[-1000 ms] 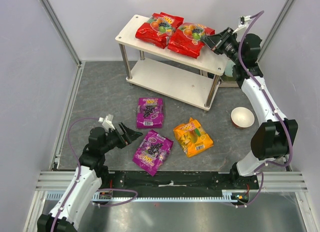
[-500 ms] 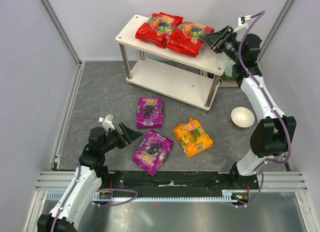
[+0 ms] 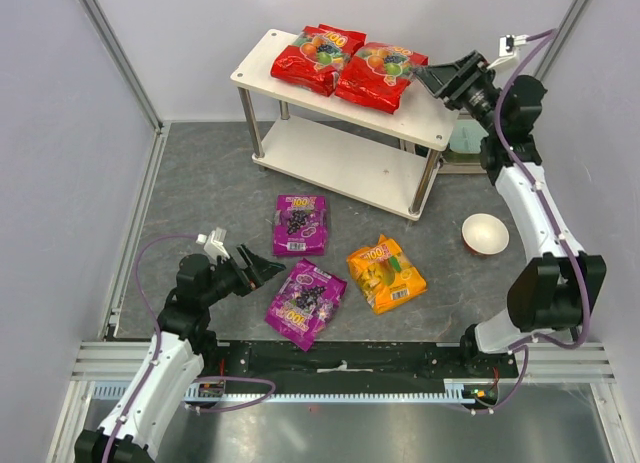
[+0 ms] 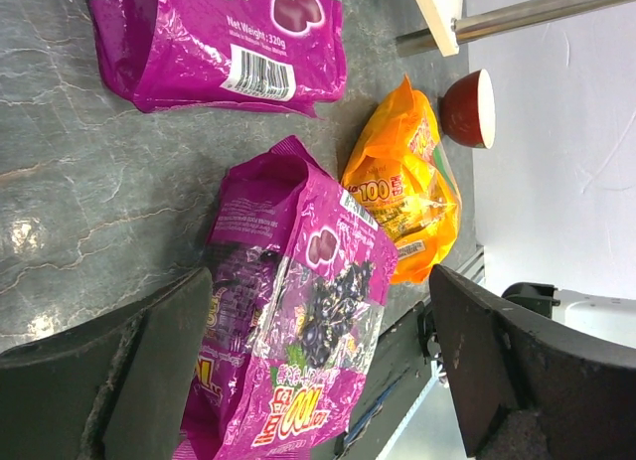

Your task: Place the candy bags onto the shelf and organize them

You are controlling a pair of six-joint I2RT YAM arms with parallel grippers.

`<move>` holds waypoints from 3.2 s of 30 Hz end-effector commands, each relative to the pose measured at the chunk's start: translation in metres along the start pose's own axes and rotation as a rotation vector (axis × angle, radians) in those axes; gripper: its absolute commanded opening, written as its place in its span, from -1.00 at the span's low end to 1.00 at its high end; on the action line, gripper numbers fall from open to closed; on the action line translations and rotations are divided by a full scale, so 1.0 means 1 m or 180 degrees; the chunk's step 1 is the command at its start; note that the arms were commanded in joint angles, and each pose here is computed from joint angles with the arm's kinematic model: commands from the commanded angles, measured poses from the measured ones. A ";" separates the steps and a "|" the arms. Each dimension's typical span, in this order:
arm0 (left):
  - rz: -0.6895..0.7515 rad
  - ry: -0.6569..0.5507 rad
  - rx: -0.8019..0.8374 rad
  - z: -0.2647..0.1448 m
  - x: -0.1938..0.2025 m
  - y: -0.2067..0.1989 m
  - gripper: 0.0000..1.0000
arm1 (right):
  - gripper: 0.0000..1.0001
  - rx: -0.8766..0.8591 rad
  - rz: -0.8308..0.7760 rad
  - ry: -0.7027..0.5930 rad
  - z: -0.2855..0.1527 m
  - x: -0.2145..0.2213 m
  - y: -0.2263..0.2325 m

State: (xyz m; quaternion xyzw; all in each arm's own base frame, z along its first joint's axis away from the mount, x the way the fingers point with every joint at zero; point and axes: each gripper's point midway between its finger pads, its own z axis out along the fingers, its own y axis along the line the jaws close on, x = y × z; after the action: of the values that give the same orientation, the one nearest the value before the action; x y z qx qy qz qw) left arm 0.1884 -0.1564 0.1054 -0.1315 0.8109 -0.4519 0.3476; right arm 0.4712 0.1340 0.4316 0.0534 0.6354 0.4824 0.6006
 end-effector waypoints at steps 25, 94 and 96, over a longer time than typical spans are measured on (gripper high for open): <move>0.0383 0.0545 -0.0003 0.031 0.023 0.011 0.56 | 0.50 0.0102 0.0086 0.0461 -0.185 0.154 0.070; 0.0670 0.0500 0.0241 -0.019 0.030 -0.063 0.98 | 0.68 -0.0231 -0.1847 0.2846 -0.172 0.409 0.017; 0.0673 0.0499 0.0235 -0.019 0.031 -0.062 0.98 | 0.68 -0.0238 -0.1893 0.2926 -0.167 0.417 0.013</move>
State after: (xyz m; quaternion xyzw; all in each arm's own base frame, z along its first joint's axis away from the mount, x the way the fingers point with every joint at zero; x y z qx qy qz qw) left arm 0.1465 -0.1940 0.1374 0.0118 0.8333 -0.4435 0.3297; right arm 0.1958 0.3036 0.1024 -0.3317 0.8259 0.3019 0.3416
